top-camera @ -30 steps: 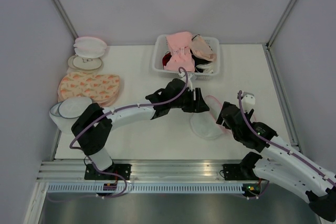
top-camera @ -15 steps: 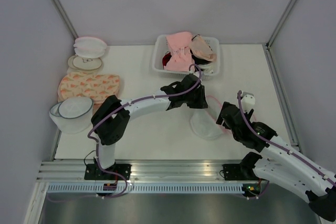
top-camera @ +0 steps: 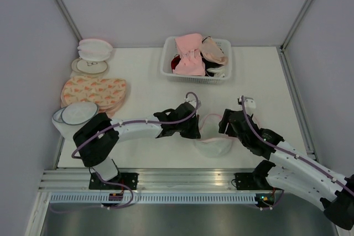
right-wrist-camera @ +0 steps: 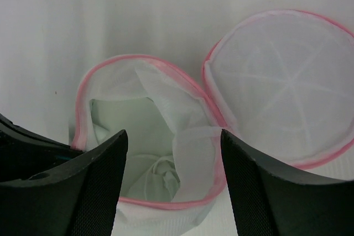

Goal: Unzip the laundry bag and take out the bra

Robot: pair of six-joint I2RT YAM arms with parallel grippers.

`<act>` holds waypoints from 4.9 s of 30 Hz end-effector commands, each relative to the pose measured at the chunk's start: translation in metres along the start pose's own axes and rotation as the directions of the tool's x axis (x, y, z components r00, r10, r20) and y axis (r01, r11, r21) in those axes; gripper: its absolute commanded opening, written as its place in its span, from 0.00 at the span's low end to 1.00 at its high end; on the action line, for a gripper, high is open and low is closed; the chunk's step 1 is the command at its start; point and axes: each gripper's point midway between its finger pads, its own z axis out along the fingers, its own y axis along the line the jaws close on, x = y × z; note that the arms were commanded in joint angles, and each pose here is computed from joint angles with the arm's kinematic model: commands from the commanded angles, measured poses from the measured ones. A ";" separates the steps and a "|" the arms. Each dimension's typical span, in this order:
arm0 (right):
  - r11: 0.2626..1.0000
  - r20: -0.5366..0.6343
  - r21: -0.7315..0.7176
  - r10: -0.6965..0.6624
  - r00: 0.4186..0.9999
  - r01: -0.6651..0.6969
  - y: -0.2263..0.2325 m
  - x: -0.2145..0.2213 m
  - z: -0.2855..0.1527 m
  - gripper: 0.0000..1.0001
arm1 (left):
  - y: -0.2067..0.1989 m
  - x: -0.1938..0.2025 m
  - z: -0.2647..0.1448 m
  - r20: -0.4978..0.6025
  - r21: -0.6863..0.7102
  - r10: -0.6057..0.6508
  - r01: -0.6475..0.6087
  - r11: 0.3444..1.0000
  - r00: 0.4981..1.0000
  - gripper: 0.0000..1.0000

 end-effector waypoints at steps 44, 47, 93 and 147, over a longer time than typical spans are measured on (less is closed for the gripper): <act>0.933 -0.140 -0.357 -0.091 0.986 0.035 0.059 0.053 -0.011 0.00 | -0.008 0.006 -0.019 0.118 0.129 -0.115 0.100 0.987 0.986 0.02; 0.918 -0.140 -0.395 -0.087 0.986 0.025 0.063 0.051 -0.019 0.00 | -0.007 0.007 -0.019 0.116 0.128 -0.118 0.103 0.986 0.986 0.02; 0.652 0.365 -0.754 0.519 0.773 -0.082 0.084 -0.142 -0.153 0.01 | -0.008 0.019 -0.015 0.080 0.172 -0.147 0.132 0.976 0.986 0.02; 0.978 0.553 0.025 -0.187 0.812 0.209 0.174 -0.399 0.218 0.00 | 0.022 0.044 -0.089 0.149 0.139 -0.176 0.155 0.978 0.973 0.02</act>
